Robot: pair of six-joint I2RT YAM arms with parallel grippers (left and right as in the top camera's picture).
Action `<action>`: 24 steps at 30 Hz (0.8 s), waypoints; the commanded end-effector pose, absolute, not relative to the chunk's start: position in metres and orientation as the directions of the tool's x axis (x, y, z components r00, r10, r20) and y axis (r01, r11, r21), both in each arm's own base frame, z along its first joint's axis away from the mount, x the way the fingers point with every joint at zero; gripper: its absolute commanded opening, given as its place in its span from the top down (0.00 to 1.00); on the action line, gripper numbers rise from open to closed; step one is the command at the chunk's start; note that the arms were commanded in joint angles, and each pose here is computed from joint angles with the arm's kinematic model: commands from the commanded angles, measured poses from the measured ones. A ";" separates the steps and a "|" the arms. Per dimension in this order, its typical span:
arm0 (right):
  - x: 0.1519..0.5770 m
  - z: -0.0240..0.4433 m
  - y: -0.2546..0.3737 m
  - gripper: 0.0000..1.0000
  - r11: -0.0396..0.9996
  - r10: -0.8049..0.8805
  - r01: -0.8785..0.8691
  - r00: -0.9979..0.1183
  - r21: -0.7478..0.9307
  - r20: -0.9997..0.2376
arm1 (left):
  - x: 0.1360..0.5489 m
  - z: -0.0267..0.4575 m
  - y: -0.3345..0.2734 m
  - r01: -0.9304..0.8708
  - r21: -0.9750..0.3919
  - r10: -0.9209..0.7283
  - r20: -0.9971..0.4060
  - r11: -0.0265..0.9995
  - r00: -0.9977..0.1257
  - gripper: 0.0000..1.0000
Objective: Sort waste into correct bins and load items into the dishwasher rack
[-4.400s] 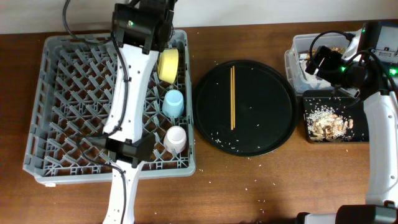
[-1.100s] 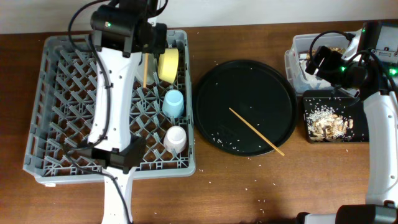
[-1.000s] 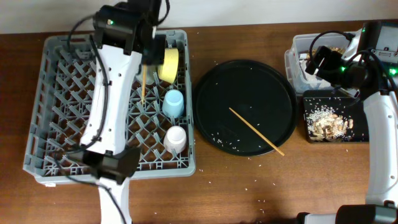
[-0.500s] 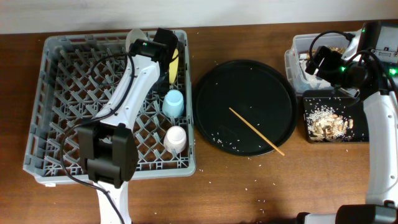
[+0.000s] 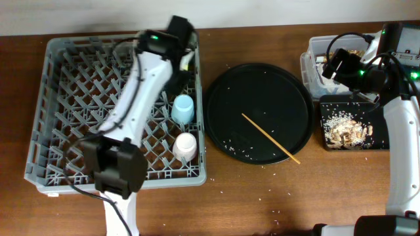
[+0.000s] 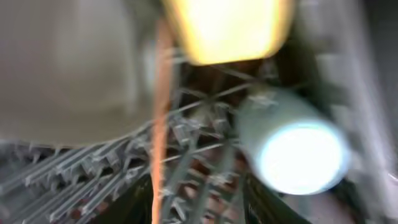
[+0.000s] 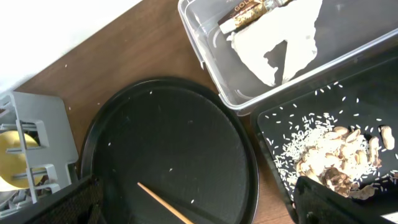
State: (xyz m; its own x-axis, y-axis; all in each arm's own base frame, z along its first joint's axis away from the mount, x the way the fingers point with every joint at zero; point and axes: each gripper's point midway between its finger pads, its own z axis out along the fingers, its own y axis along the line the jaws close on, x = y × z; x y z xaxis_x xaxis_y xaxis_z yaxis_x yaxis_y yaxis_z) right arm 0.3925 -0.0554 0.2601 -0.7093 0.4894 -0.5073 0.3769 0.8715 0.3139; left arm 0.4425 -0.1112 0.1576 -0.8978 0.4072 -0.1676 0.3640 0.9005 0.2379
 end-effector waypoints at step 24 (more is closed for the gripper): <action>0.392 0.260 -0.060 0.01 0.866 0.499 0.395 -0.700 0.306 -0.510 | 0.421 0.086 -0.045 0.078 0.086 0.083 -0.052 0.993 -0.995 0.65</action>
State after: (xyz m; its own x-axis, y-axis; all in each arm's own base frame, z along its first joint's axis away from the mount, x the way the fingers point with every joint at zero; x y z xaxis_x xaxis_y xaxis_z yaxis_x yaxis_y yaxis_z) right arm 0.3926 -0.0554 0.2599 -0.7095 0.4895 -0.5070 0.3770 0.8715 0.3138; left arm 0.4284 -0.0440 0.0949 -0.9924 0.0989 -0.0738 0.0908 0.9902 0.1062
